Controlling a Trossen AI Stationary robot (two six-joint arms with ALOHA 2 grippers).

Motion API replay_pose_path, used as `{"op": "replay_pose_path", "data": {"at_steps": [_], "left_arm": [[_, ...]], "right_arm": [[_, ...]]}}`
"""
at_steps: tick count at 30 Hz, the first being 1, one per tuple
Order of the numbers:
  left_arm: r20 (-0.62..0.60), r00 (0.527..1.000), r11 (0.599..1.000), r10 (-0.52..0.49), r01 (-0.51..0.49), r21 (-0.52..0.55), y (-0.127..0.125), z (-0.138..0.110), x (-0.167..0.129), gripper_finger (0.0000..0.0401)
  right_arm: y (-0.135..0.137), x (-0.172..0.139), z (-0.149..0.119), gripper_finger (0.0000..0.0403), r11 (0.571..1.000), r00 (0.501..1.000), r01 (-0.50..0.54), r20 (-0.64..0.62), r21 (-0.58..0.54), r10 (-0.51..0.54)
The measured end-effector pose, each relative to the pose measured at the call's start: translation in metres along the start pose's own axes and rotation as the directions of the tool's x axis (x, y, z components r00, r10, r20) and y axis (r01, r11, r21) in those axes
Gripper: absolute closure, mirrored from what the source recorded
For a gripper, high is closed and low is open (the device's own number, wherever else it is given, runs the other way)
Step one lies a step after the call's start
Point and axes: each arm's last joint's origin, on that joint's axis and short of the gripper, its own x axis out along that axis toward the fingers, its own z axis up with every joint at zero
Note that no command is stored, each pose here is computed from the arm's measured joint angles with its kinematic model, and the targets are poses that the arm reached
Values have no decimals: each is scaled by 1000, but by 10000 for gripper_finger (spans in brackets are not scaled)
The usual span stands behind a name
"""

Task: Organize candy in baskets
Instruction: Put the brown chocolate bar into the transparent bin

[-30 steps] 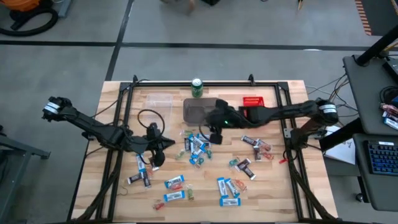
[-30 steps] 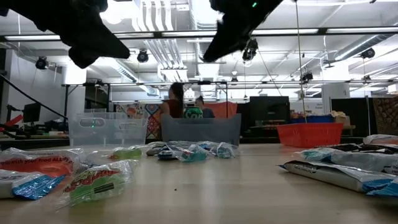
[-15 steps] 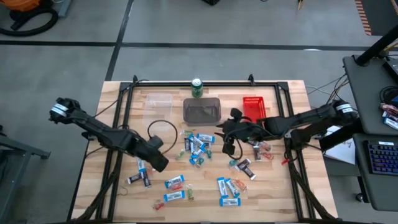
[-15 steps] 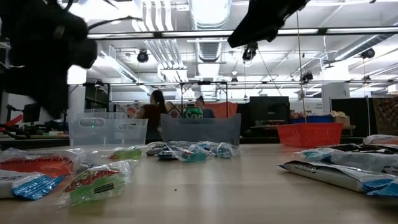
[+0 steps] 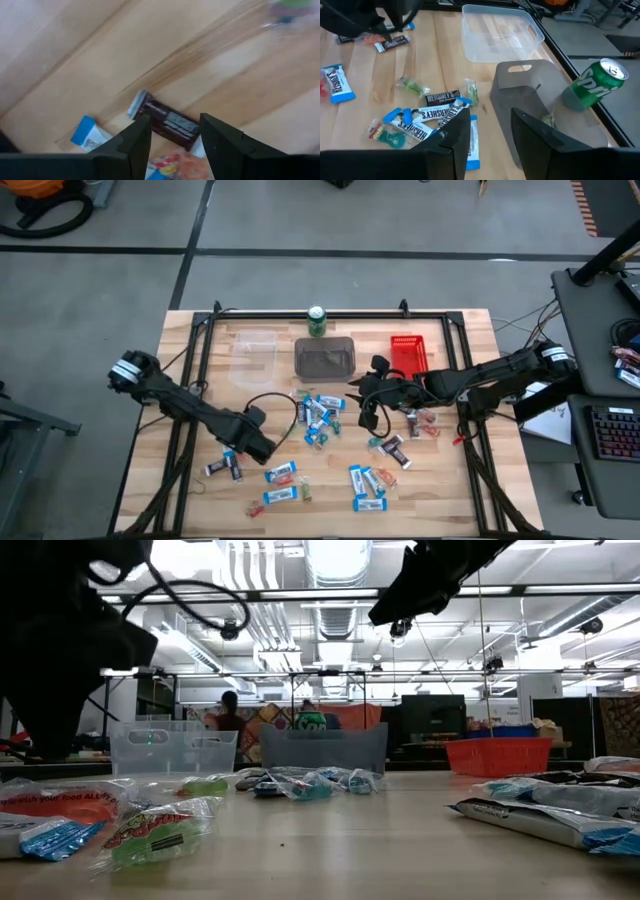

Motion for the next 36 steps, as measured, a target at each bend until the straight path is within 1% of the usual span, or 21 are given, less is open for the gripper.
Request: {"op": "replay_pose_path", "data": {"at_steps": [3, 7, 9, 15, 19, 21, 24, 30, 32, 36], "left_arm": [[-7, 999, 999, 36, -37, -29, 1, -1, 9, 249], [-10, 998, 996, 58, -58, -65, 2, -3, 15, 249], [-9, 999, 996, 50, -51, -71, 2, -3, 19, 249], [10, 1000, 996, -17, 18, -86, 4, -7, 34, 249], [30, 999, 996, -15, 17, -87, 7, -12, 39, 254], [48, 999, 997, -19, 23, -78, 6, -14, 39, 265], [66, 997, 997, -31, 35, -68, 6, -16, 37, 295], [98, 994, 996, -57, 63, -58, 5, -18, 33, 383], [108, 993, 997, -54, 60, -57, 7, -18, 32, 393], [120, 991, 997, -63, 68, -37, 9, -18, 29, 398]], "right_arm": [[0, 0, 0, 273, 1000, 1000, 0, 0, -6, 0], [0, 0, 0, 270, 1000, 1000, 0, 0, -6, 0], [0, 0, 0, 268, 1000, 1000, 0, 0, -6, 0], [0, 0, 0, 269, 1000, 1000, -1, 0, -6, 1], [0, 0, 0, 270, 1000, 1000, -1, 0, -6, 1], [0, 0, 0, 269, 1000, 1000, -1, 0, -6, 1], [0, 0, 0, 266, 1000, 1000, -1, 0, -6, 1], [0, 0, 0, 272, 1000, 1000, -1, 0, 2, 1], [0, 0, 0, 275, 1000, 1000, -1, 0, 3, 1], [0, 0, 0, 280, 1000, 1000, -1, 0, 11, 1]]}}
